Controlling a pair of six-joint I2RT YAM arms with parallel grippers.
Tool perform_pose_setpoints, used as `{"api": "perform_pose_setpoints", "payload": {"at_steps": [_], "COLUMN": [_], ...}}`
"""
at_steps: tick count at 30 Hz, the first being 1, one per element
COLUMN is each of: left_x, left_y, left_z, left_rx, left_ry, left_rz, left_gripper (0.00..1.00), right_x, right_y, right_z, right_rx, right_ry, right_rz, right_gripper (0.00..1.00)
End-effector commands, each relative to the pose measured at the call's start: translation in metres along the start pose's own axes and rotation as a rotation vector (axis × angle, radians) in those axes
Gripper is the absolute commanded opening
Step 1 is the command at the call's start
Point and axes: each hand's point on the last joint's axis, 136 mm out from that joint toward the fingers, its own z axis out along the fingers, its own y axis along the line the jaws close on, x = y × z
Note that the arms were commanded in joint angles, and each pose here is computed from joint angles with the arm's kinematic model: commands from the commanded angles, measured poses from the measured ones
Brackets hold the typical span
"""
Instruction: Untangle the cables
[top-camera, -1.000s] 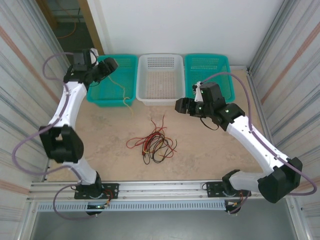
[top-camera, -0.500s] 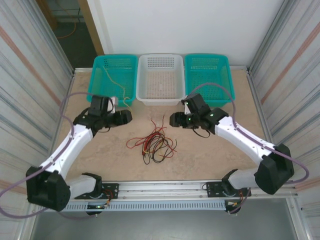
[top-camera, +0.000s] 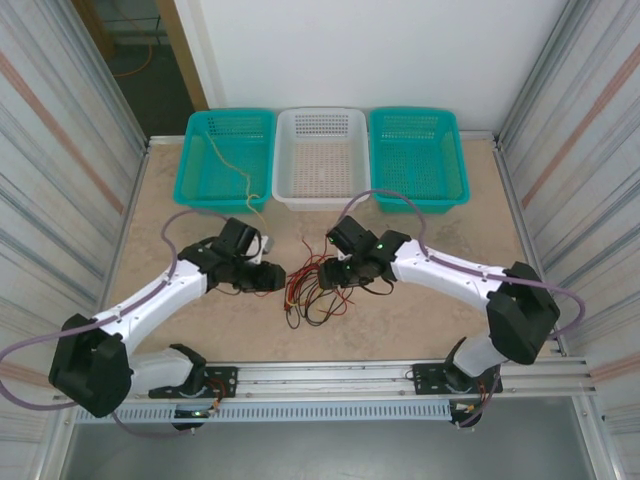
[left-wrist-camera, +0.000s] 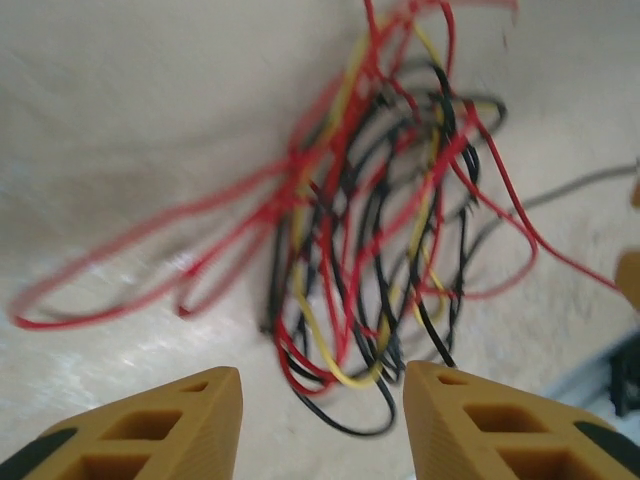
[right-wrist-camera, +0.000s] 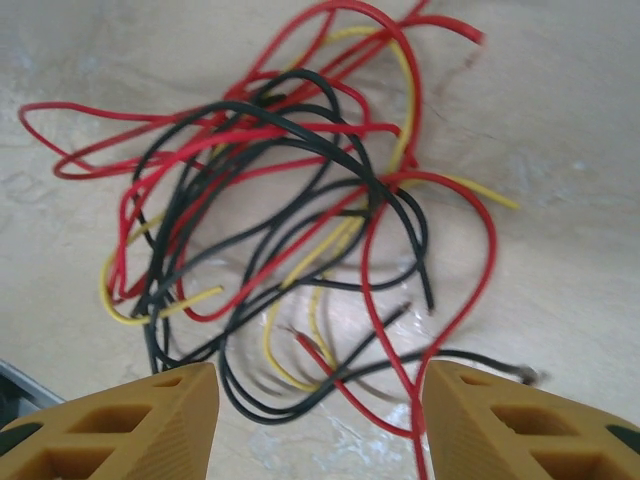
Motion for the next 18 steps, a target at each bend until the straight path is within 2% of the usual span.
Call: {"api": "perform_pose_setpoints", "payload": {"at_steps": [1,5,7,9,12,15,18], "left_x": [0.04,0.054,0.053,0.048,0.04,0.034,0.028], "left_y": [-0.017,-0.026,-0.021,-0.018,-0.012,-0.008,-0.003], "left_z": [0.009,0.02,0.024,0.029,0.035,0.042,0.048], "left_rx": [0.095,0.132,0.107,0.082,0.047,0.027,0.003], "left_ry": [0.148,0.198,0.197,0.185,0.155,0.137,0.117], "left_rz": [-0.046,-0.08,-0.105,-0.119,-0.14,-0.153,-0.174], "left_gripper": [0.42,0.41,0.41,0.4,0.34,0.34,0.27], "right_x": [-0.005,-0.019,-0.023,-0.025,-0.022,-0.019,-0.018], "right_y": [-0.007,-0.003,-0.001,0.003,0.006,0.007,0.008], "right_z": [0.006,0.007,0.008,0.01,0.012,0.014,0.016], "right_rx": [0.065,0.031,0.008,-0.004,-0.015,-0.024,-0.033], "right_ry": [0.008,-0.022,-0.027,-0.025,-0.012,-0.007,-0.004], "right_rz": [0.003,0.022,0.03,0.028,0.024,0.025,0.027], "right_gripper": [0.55,0.54,0.54,0.54,0.53,0.53,0.53]}}
